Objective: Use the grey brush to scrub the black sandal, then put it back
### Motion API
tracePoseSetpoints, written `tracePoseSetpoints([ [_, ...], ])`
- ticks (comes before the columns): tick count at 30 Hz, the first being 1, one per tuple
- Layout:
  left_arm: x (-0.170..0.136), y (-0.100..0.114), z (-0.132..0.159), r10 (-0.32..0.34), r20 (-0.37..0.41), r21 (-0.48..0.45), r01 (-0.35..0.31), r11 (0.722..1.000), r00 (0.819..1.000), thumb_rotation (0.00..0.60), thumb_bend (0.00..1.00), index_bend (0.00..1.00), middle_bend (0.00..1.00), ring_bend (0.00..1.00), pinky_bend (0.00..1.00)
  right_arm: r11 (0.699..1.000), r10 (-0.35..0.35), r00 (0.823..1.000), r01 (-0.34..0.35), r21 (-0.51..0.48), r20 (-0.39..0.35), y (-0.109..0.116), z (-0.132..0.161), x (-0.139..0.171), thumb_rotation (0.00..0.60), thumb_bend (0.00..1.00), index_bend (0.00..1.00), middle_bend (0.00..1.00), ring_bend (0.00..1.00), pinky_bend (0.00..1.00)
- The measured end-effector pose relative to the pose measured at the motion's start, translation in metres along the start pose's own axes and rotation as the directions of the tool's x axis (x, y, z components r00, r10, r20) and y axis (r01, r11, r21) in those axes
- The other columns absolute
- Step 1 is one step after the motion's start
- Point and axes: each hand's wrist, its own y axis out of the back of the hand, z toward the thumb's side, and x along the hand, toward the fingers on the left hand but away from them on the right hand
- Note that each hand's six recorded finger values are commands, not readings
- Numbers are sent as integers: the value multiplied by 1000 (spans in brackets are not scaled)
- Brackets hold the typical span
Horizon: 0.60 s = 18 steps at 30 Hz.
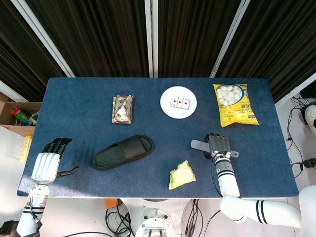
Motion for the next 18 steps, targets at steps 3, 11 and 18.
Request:
tracePoseSetpoints([
  [3,0,0,0,-1,1,0,1,1000,1000,453,91,167,171,146,249,1000,-2,1000,2,0,0,0,0,0,600,277,421,324,243,384],
  [11,0,-1,0,-3,0,-1,3,1000,1000,453,91,167,171,146,249,1000,-3,1000,3,10,-6,0,3,0,600,283,421,324,243,383],
  [18,0,-1,0,-4,0,-2,4,1000,1000,452,91,167,171,146,249,1000,0,1000,0,19,-7,-2,5,-1,600,308,429,324,243,384],
])
